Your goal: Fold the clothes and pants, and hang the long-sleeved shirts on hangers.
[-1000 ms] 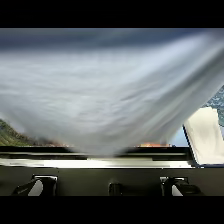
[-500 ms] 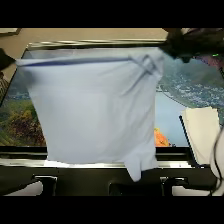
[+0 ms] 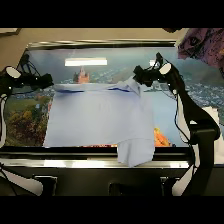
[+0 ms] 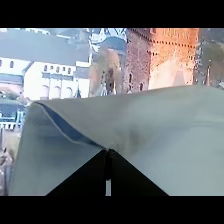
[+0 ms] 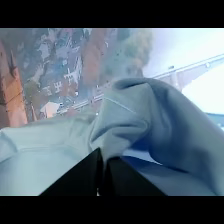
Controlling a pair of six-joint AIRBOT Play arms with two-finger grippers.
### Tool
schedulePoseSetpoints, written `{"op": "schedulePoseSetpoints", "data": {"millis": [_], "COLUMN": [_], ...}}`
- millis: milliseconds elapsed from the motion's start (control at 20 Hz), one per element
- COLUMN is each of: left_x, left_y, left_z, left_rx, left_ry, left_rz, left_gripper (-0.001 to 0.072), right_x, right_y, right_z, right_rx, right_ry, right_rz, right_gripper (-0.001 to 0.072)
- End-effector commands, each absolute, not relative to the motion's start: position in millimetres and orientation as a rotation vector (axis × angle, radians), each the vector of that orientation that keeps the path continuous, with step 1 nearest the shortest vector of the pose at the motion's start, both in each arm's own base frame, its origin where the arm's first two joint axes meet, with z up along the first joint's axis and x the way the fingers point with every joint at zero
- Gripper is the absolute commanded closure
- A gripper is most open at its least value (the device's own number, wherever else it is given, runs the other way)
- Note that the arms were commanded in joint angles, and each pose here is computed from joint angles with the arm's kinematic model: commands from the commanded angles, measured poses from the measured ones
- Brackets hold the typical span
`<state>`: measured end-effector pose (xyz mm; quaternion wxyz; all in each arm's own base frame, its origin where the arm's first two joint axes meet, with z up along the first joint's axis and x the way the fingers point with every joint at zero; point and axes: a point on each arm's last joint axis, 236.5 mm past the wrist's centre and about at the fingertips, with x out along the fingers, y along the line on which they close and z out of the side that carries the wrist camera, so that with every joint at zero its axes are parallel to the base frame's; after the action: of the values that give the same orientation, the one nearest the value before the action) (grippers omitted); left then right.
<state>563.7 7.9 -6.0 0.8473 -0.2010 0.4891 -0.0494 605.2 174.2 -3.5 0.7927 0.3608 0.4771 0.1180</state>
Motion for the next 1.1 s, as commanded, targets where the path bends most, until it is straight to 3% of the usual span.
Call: {"op": "schedulePoseSetpoints", "data": {"millis": [0, 100, 150, 350, 500, 800, 1050], "left_x": [569, 568, 563, 518, 467, 347, 315], "left_y": [-14, -12, -5, 50, 91, 97, 76], "left_z": [-23, 0, 16, 85, 110, 58, 16], "left_rx": [-0.500, -0.560, -0.564, -0.531, -0.581, -0.732, -0.800], "left_ry": [1.052, 1.041, 1.047, 1.029, 1.014, 1.086, 1.182], "left_rz": [-0.143, -0.150, -0.156, -0.146, -0.059, 0.088, 0.096], "left_gripper": [0.0619, 0.0179, 0.0062, 0.0062, 0.0062, 0.0063, 0.0063], "right_x": [606, 596, 588, 532, 480, 331, 244], "right_y": [177, 165, 154, 76, 16, 3, 38], "right_z": [-19, -2, 12, 76, 99, 7, -67], "right_rx": [0.799, 0.787, 0.748, 0.533, 0.462, 0.669, 0.770], "right_ry": [1.049, 1.070, 1.080, 1.119, 1.150, 1.380, 1.582], "right_rz": [0.247, 0.273, 0.310, 0.406, 0.390, 0.325, 0.320], "right_gripper": [0.0466, 0.0332, 0.0291, 0.0277, 0.0221, 0.0221, 0.0207]}}
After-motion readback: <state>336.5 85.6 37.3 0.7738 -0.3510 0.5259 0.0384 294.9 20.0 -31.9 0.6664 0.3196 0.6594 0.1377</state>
